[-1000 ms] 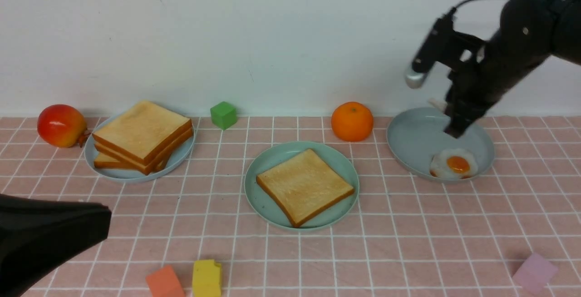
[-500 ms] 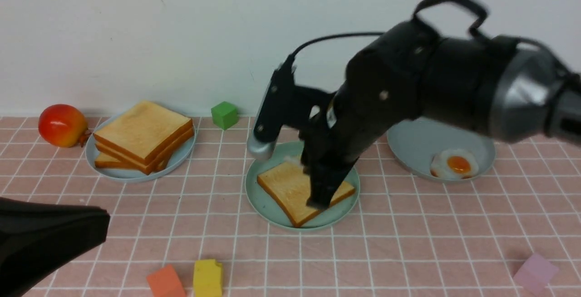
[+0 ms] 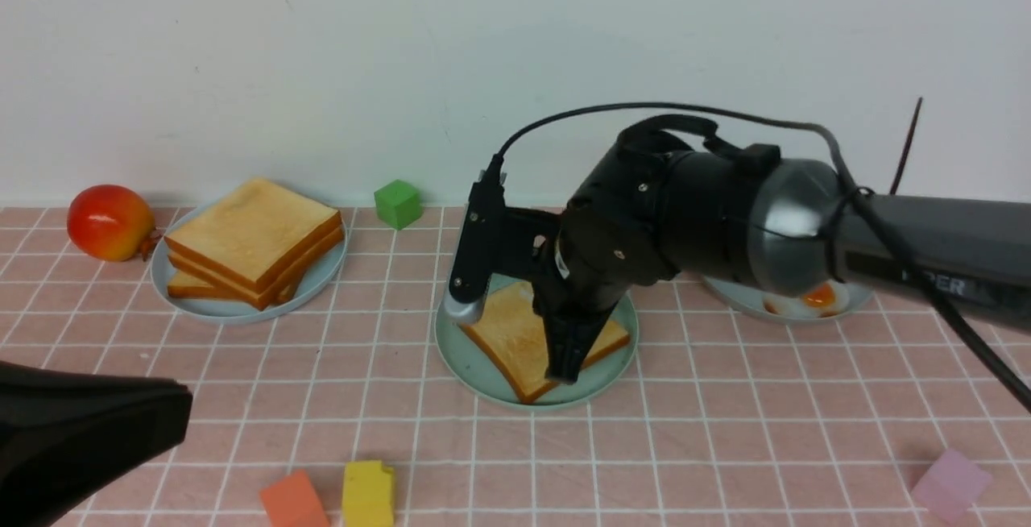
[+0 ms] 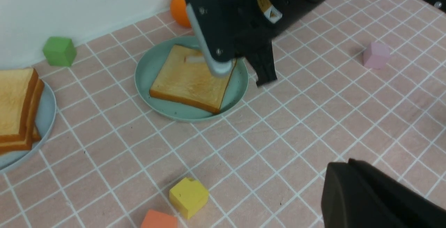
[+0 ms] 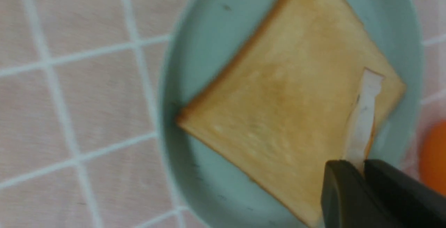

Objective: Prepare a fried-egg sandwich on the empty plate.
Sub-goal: Use the right arm to place the fried egg on the slice of bread in the middle

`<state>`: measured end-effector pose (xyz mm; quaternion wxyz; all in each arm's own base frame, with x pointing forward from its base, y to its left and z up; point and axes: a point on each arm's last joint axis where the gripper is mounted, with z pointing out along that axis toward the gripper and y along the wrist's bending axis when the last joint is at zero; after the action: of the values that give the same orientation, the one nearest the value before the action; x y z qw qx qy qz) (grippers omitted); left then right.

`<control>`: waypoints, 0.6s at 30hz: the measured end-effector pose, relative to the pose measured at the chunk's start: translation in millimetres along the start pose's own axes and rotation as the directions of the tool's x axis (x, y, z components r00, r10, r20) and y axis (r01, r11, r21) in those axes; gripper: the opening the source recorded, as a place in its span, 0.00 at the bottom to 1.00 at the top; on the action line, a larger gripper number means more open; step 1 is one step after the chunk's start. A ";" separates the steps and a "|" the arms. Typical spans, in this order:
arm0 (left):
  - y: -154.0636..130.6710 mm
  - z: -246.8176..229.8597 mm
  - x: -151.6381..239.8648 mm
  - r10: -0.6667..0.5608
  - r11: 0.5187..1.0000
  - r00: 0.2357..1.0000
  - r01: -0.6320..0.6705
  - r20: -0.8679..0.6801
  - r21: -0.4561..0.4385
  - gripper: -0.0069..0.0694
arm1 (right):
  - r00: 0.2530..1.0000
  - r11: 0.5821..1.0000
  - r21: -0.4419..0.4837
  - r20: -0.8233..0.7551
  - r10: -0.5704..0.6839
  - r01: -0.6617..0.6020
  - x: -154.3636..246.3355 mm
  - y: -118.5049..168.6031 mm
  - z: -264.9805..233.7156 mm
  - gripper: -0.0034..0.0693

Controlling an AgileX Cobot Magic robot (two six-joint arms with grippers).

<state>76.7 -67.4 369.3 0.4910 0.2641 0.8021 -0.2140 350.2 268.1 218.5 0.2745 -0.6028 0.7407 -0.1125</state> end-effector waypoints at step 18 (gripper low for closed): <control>0.2 0.0 0.7 0.002 1.000 1.000 -0.002 -0.007 -0.002 0.10 | 1.000 1.000 0.027 -0.011 0.015 -0.015 -0.8 7.8 29.2 0.16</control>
<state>76.6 -67.1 368.7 0.4887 0.2652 0.8038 -0.2117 359.6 275.6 190.8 0.2792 -0.5928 0.7452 -0.1237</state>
